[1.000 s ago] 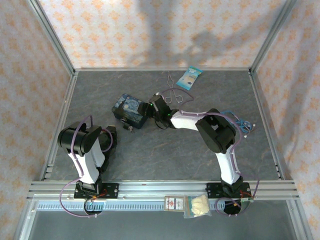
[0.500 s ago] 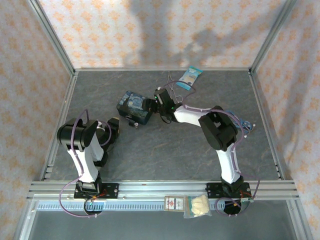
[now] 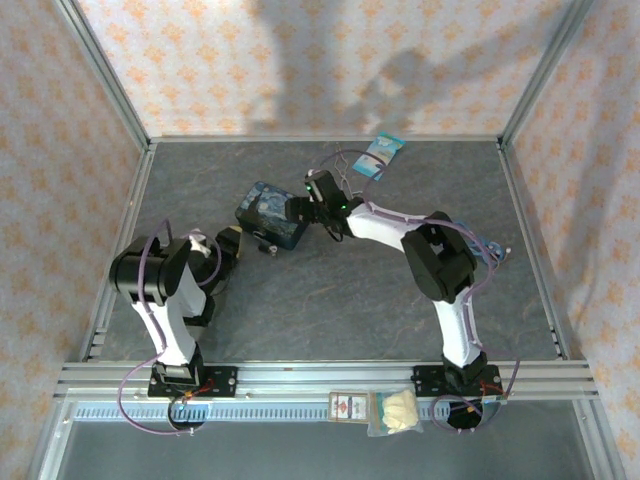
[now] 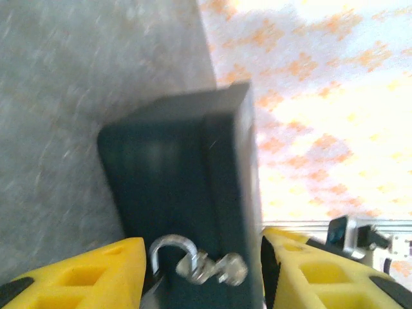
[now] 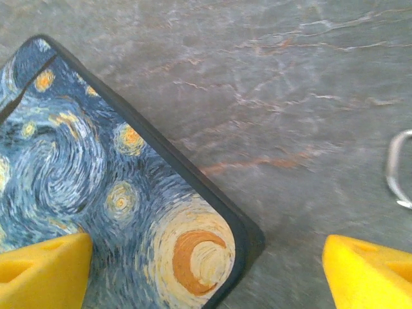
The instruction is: Unlock a padlock with a key
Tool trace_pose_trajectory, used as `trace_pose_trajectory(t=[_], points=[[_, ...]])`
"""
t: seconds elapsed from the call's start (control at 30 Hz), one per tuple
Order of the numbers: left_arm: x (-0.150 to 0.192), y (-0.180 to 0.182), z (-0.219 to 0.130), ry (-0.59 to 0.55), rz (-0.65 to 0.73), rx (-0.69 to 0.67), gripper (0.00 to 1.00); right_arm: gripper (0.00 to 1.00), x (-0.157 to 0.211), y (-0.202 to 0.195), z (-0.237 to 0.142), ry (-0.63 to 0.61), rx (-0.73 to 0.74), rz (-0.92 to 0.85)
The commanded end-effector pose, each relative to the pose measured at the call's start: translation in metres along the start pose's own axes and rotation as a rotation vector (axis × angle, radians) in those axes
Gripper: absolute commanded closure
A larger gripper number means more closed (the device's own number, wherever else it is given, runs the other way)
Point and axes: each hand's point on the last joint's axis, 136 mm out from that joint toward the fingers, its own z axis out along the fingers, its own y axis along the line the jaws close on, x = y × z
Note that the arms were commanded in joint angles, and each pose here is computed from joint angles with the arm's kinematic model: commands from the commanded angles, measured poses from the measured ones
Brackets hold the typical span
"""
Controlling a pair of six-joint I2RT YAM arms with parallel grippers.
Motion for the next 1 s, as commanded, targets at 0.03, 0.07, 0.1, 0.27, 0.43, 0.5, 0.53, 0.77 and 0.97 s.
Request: trace_pose_trajectory(t=[0.03, 0.07, 0.1, 0.27, 0.43, 0.5, 0.53, 0.77, 0.97], points=[[-0.031, -0.052, 0.001, -0.080, 0.127, 0.144, 0.51, 0.08, 0.001, -0.001, -0.050, 0.027, 0.069, -0.150], [-0.038, -0.056, 0.004, -0.093, 0.155, 0.132, 0.50, 0.09, 0.008, 0.007, -0.056, 0.037, 0.055, -0.166], [-0.044, -0.059, 0.009, -0.102, 0.185, 0.112, 0.48, 0.09, 0.015, 0.014, -0.061, 0.044, 0.046, -0.180], [-0.061, -0.072, 0.049, -0.050, 0.323, 0.032, 0.42, 0.09, 0.037, 0.042, -0.076, 0.066, 0.002, -0.189], [-0.063, -0.062, 0.085, 0.028, 0.341, 0.003, 0.41, 0.12, 0.067, 0.118, -0.077, 0.130, -0.222, -0.207], [-0.059, -0.054, 0.095, 0.066, 0.325, 0.004, 0.43, 0.12, 0.081, 0.139, -0.070, 0.161, -0.255, -0.224], [-0.058, -0.052, 0.097, 0.075, 0.315, 0.009, 0.43, 0.13, 0.085, 0.143, -0.065, 0.175, -0.257, -0.232], [-0.037, -0.035, 0.090, 0.141, 0.260, 0.020, 0.45, 0.15, 0.101, 0.140, -0.023, 0.225, -0.189, -0.279], [-0.011, -0.037, 0.080, 0.191, 0.196, 0.078, 0.46, 0.15, 0.089, 0.104, -0.002, 0.189, -0.032, -0.340]])
